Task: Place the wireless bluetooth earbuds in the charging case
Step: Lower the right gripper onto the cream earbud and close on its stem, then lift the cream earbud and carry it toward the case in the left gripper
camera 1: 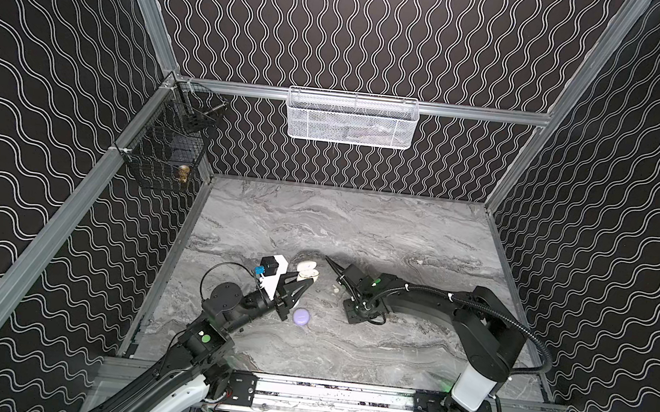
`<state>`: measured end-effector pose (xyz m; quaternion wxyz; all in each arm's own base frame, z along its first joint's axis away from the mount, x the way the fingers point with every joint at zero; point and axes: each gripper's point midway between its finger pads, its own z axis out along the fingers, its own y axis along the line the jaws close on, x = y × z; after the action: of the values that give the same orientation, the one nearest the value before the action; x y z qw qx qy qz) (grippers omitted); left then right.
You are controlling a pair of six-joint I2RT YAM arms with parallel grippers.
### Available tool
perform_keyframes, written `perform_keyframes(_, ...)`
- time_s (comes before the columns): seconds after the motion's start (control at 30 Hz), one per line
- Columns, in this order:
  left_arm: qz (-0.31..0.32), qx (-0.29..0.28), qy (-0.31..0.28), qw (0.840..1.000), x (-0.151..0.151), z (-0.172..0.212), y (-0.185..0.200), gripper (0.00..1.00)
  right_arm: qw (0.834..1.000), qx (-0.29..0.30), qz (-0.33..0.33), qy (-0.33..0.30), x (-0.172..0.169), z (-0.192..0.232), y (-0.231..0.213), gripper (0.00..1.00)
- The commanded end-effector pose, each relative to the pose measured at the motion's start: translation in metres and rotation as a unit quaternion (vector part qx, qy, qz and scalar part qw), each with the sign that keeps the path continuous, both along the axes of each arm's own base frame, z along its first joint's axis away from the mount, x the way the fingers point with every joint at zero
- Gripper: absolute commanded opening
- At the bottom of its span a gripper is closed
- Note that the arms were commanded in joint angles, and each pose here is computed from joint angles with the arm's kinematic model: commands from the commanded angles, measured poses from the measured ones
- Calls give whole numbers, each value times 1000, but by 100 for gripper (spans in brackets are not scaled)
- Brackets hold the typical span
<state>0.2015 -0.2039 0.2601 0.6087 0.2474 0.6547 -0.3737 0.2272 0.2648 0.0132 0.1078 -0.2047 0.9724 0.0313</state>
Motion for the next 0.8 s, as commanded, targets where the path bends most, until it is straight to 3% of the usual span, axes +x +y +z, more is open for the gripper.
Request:
perform_keyframes(0.0,-4,-3,-18,1000,-1,9,-1,0,1000,13,-6,18,-6,-6,3,27)
perform_keyframes(0.33,-7,-4,-19,1000,-2,9,-2,0,1000,16,-19,13,-7,-9,0,24)
perform_keyframes(0.53,-9,-3,-20,1000,-3,9,-2,0,999,31,-36,2,-6,-6,-2,16)
perform_keyframes(0.77,-16,-9,-28,999,-6,13,-3,0,991,92,-83,-40,0,16,-1,7)
